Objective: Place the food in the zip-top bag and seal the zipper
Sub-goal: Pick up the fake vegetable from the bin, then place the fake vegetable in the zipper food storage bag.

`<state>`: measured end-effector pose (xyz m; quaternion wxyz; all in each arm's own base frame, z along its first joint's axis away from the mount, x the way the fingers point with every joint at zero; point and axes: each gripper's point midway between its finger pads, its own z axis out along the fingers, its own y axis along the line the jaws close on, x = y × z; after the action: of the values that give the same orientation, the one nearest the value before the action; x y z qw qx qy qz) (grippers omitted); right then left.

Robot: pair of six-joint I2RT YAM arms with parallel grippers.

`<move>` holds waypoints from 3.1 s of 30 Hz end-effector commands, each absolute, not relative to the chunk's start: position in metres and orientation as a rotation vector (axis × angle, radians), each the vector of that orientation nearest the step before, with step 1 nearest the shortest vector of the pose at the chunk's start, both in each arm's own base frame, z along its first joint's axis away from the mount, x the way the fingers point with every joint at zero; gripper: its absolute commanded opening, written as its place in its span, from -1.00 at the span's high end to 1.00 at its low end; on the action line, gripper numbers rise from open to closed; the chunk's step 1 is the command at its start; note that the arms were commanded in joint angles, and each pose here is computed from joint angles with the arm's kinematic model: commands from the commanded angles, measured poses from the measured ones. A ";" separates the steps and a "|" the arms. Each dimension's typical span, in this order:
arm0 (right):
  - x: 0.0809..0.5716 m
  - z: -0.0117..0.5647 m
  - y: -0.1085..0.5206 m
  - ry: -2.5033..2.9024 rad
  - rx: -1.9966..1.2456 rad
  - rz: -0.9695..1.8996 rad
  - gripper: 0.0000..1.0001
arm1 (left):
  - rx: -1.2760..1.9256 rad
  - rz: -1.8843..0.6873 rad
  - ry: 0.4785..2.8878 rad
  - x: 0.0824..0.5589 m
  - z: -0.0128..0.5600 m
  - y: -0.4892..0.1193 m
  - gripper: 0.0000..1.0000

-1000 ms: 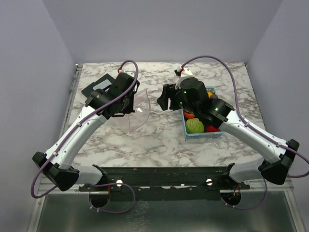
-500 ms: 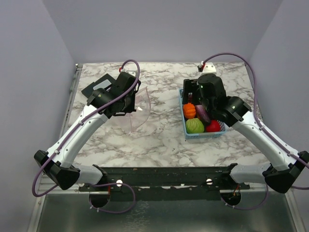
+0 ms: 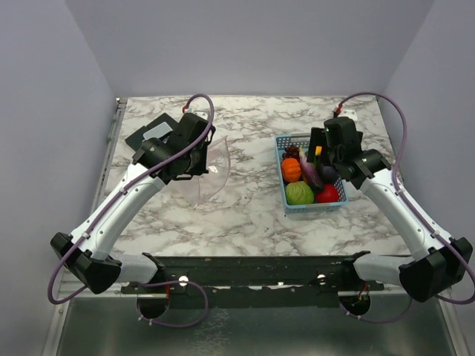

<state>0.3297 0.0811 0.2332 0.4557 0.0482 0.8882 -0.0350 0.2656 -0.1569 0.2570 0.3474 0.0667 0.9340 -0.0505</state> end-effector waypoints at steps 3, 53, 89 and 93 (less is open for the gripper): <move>0.337 0.204 0.058 2.231 0.244 -0.126 -0.97 | 0.197 -0.174 2.396 0.260 0.264 -0.156 1.00; 0.365 0.151 0.036 2.285 0.384 -0.194 0.99 | 0.212 -0.190 2.382 0.255 0.268 -0.154 1.00; 0.257 0.387 0.239 1.807 -0.318 1.108 0.99 | 0.125 -0.255 2.357 0.270 0.273 -0.170 1.00; 0.242 0.398 0.257 1.762 -0.342 1.204 0.99 | 0.111 -0.295 2.353 0.270 0.275 -0.175 1.00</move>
<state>0.2633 0.2377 0.3616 0.4645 -0.1201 0.7663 0.4273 0.2665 -0.1653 0.2673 0.3687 0.0544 0.9239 -0.0861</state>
